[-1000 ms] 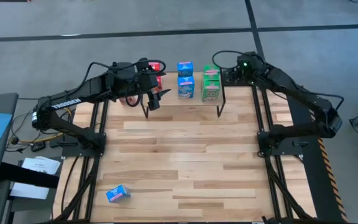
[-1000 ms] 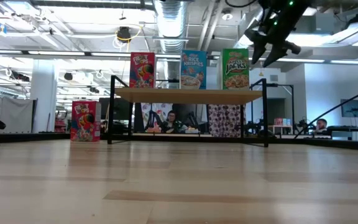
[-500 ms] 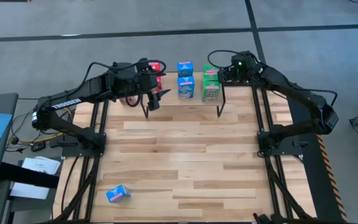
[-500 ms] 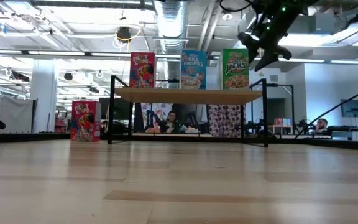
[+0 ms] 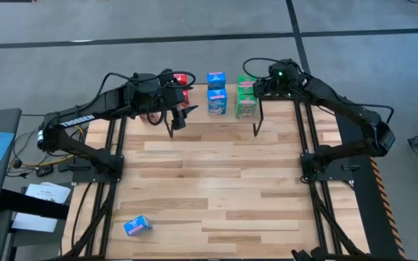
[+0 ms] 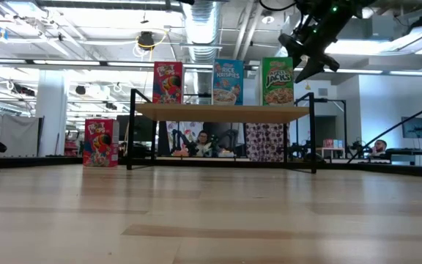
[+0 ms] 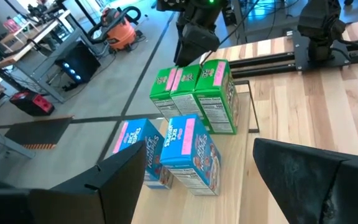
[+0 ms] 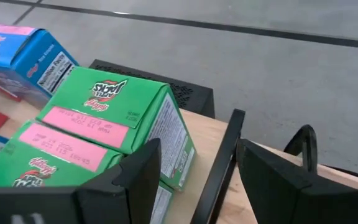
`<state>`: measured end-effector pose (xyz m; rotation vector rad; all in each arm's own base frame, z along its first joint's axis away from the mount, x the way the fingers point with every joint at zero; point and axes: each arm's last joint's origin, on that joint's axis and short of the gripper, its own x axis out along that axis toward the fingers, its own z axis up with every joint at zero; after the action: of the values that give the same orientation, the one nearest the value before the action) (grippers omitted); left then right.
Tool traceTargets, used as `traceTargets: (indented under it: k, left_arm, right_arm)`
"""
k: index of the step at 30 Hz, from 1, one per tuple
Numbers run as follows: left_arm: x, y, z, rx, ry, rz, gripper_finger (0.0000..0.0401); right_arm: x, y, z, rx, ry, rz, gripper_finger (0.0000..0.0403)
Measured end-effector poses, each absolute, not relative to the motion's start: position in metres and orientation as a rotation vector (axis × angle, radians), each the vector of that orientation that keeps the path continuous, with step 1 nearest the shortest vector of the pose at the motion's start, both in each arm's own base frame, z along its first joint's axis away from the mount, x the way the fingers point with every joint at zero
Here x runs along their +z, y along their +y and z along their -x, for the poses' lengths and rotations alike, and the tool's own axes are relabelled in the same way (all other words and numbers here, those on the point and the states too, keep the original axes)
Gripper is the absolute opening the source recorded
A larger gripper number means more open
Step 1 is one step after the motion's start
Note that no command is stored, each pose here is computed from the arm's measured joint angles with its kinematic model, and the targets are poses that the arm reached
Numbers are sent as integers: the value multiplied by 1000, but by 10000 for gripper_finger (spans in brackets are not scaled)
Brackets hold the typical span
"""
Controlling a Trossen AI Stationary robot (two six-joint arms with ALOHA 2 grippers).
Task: Stack cereal on shelf
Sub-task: Put the green cereal box on the shelf aligned with the other green cereal box, then put the blue cereal box on the shelf aligned with the other blue cereal box
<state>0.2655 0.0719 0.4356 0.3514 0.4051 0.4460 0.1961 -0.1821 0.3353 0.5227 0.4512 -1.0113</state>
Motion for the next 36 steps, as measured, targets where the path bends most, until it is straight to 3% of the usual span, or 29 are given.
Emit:
traceTargets:
  k: [19,36]
  left_arm:
    - [433,72,-265,441,433,-351,286]
    - [433,61,-238,444,504,-176,286]
  right_arm:
    - [336,-181,-195,-993,449,-529,235]
    - [378,-143,-166,-931,277,-468,235]
